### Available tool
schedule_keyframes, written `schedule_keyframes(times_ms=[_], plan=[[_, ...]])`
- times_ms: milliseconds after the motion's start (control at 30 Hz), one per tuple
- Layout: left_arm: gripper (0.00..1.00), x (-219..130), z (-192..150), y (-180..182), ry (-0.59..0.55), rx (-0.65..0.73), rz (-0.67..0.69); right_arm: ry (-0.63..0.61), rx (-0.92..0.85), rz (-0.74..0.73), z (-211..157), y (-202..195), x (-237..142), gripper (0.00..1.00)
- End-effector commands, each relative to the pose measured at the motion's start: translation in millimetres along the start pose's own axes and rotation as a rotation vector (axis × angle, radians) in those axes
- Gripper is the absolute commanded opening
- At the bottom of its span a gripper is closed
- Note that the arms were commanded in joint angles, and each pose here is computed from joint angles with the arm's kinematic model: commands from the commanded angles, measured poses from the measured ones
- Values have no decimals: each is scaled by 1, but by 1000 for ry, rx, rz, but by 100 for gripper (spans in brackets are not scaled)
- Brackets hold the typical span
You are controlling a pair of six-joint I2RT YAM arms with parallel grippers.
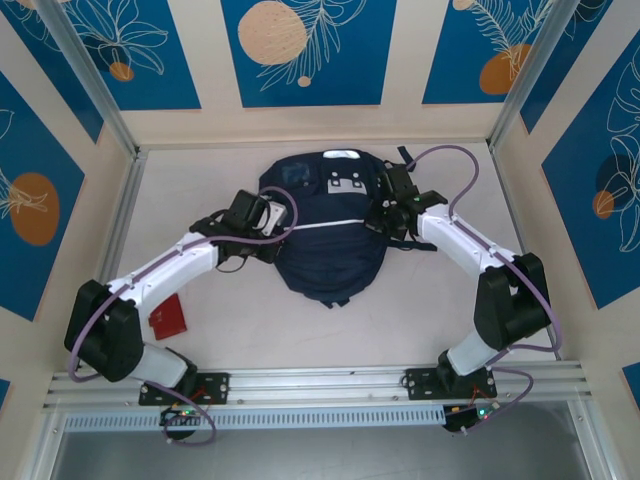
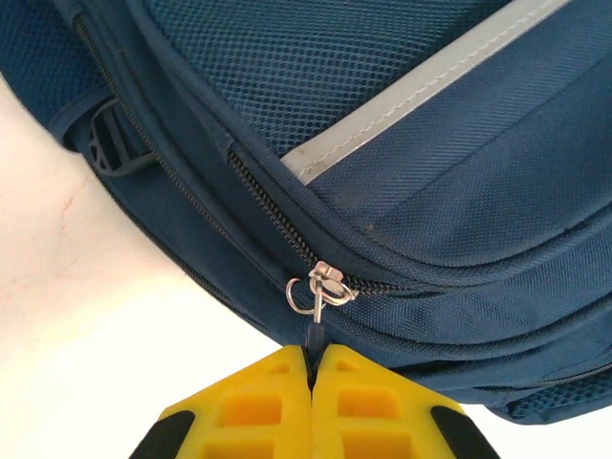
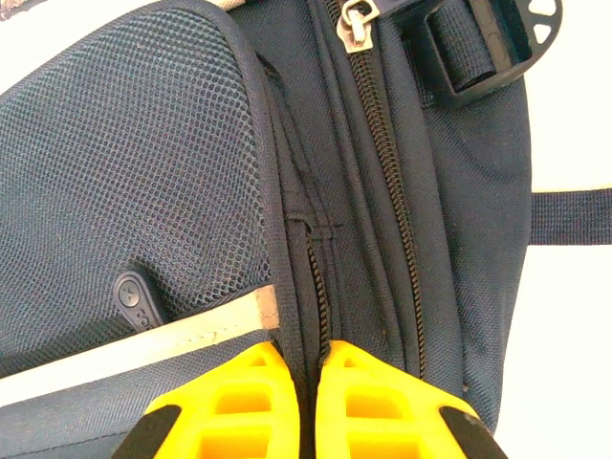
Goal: Pack the student bag
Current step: Unzip the student bag at the center of the table.
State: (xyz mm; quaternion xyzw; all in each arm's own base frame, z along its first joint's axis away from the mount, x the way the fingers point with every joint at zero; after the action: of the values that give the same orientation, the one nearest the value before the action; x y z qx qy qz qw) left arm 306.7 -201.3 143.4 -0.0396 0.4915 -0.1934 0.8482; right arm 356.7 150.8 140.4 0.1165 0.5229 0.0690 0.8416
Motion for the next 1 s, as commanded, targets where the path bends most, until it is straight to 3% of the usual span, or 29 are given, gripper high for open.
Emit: schedule_keyframes(times_ms=[0,167,233,367,600,767,867,967], plan=[[0,-5,14,3,-86,85,-41,1,-22,-58,10,-23,-10,16],[0,-7,11,-38,-70,153,-268,-19,-4,64,14,0,-33,51],[0,-11,11,-52,-61,185,-325,2,78,55,7,-2,-40,57],[0,-15,11,-67,-60,220,-358,20,212,-38,-16,-10,-46,58],[0,-10,3,-65,-36,219,-323,42,353,127,-44,34,-37,63],[0,-6,2,-59,-37,196,-288,86,372,123,-48,47,-22,61],[0,-4,3,-56,-41,190,-268,99,370,107,-46,47,-10,54],[0,-2,5,-47,-42,180,-206,86,359,67,-44,43,-4,42]])
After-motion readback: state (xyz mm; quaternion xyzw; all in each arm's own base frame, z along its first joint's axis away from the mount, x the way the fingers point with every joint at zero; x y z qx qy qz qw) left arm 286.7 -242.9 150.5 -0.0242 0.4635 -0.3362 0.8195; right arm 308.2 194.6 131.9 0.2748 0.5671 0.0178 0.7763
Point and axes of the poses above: each hand's point on the last joint's axis, 136 mm out from that joint toward the fingers, its own x axis out along the fingers, its own y axis along the line the jaws close on, z = x × y, the point moved 1 cm from there along -x, back along the fingers, and after that the axes turned 15 degrees about -x, right-handed, at the moved point
